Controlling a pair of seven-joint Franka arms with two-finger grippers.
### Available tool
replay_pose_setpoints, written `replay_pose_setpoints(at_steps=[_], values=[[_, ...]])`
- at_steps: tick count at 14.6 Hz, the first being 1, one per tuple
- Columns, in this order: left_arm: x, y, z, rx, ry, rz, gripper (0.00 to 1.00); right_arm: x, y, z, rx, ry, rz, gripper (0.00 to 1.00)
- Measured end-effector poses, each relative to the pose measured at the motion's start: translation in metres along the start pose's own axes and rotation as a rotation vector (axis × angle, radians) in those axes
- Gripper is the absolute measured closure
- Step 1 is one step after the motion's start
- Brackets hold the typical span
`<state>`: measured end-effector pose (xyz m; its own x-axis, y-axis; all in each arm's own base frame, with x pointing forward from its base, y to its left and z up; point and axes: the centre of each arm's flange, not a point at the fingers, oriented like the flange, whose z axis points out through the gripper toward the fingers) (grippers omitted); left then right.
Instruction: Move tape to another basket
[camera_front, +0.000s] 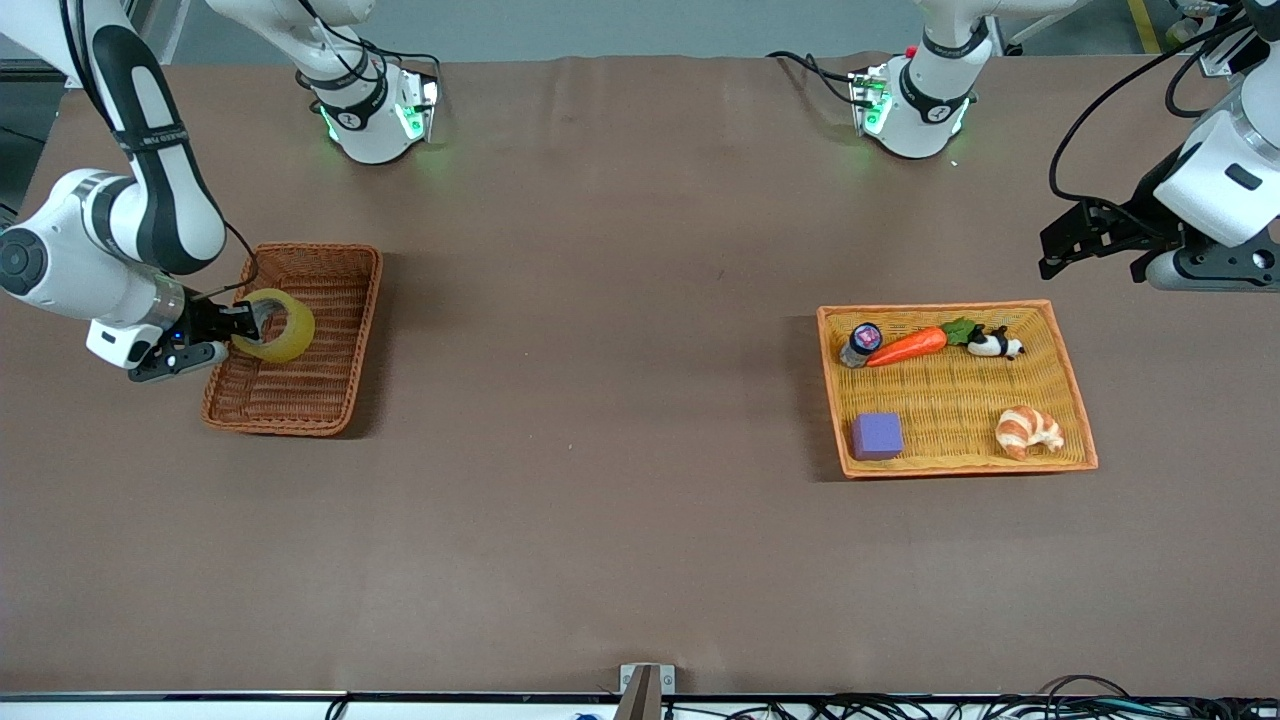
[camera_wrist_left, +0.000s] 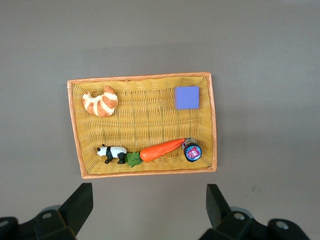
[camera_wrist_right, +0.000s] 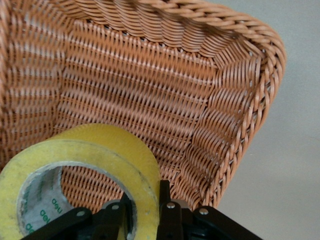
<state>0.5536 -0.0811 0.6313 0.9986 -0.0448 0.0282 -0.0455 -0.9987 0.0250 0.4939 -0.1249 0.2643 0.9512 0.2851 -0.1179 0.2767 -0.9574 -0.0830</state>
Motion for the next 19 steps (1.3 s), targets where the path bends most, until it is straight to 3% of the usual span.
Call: replay_pose_setpoints(at_steps=[9, 11, 14, 17, 19], values=[[0.000, 0.000, -0.001, 0.000, 0.003, 0.000, 0.00, -0.001, -0.006, 0.039, -0.010, -0.013, -0.010, 0.78], [0.000, 0.000, -0.001, 0.000, 0.004, 0.000, 0.00, 0.001, -0.009, 0.045, -0.010, -0.020, -0.015, 0.66], [0.000, 0.000, -0.001, 0.000, 0.004, 0.000, 0.00, 0.011, -0.007, 0.031, -0.010, -0.017, -0.002, 0.33], [0.000, 0.000, -0.001, 0.000, 0.004, -0.001, 0.00, 0.037, 0.000, -0.022, 0.011, -0.039, 0.079, 0.04], [0.000, 0.000, -0.001, 0.000, 0.004, -0.001, 0.00, 0.051, 0.005, -0.069, -0.002, 0.000, 0.116, 0.00]])
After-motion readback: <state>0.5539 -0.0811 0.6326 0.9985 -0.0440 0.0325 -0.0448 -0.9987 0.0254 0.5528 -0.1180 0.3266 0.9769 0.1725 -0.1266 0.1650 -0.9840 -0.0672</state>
